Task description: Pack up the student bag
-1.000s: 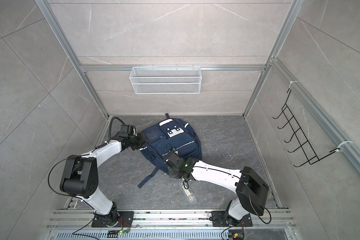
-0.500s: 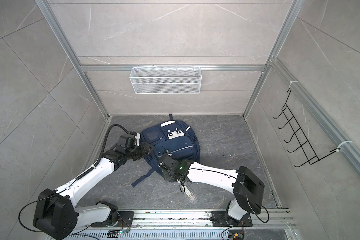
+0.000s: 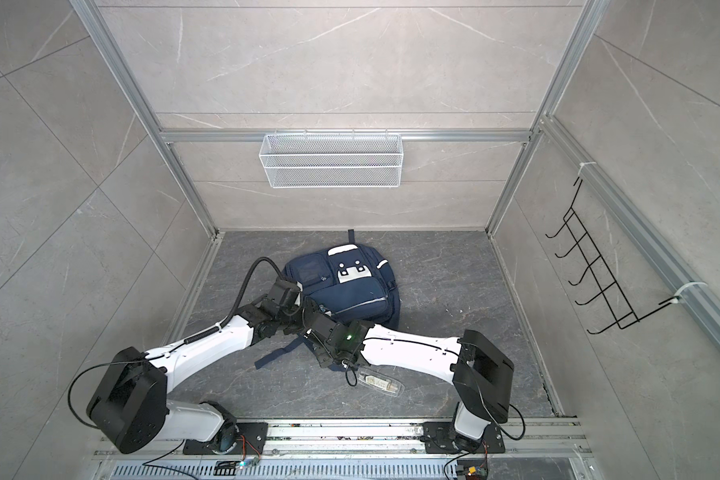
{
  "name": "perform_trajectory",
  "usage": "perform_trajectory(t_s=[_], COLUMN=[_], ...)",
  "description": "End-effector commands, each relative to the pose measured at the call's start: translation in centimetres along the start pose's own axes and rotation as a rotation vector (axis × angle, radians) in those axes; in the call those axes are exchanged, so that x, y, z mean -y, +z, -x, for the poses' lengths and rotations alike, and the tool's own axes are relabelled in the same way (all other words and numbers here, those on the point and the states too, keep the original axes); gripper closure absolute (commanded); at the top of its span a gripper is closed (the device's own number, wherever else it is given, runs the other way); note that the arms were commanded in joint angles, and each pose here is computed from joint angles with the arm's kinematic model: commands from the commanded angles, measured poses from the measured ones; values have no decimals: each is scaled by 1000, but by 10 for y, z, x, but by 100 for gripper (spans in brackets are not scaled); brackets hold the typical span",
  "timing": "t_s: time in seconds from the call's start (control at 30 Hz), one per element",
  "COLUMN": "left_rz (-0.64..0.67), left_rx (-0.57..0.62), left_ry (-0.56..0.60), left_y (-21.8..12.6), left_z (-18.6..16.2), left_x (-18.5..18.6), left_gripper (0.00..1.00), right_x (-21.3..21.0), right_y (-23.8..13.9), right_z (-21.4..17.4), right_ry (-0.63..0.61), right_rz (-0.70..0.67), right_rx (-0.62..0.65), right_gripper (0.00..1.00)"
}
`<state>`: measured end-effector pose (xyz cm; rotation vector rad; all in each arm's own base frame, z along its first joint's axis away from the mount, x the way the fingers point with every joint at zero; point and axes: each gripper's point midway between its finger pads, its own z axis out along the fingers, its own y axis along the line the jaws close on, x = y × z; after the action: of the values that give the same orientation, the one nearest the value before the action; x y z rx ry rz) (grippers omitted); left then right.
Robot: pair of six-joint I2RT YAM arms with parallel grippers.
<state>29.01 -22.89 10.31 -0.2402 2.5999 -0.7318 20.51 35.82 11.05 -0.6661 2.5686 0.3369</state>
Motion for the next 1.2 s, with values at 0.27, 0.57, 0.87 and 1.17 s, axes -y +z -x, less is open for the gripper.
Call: perform_trajectory(t_s=[0.27, 0.57, 0.87, 1.17], left_rz=[-43, 22, 52, 75], left_rx=[53, 103, 140, 137], left_ry=[4, 6, -24, -46], left_y=[10, -7, -29, -30], left_z=[12, 25, 39, 57], left_x=[20, -1, -28, -49], left_gripper=[100, 100, 100, 100], right_x=[-34, 6, 73, 107], right_y=[-19, -30, -37, -41], right_z=[18, 2, -16, -19], right_ry=[-64, -57, 21, 88], right_rz=[82, -31, -141, -141], right_rx=[40, 43, 25, 14], right_gripper=[100, 100, 100, 100])
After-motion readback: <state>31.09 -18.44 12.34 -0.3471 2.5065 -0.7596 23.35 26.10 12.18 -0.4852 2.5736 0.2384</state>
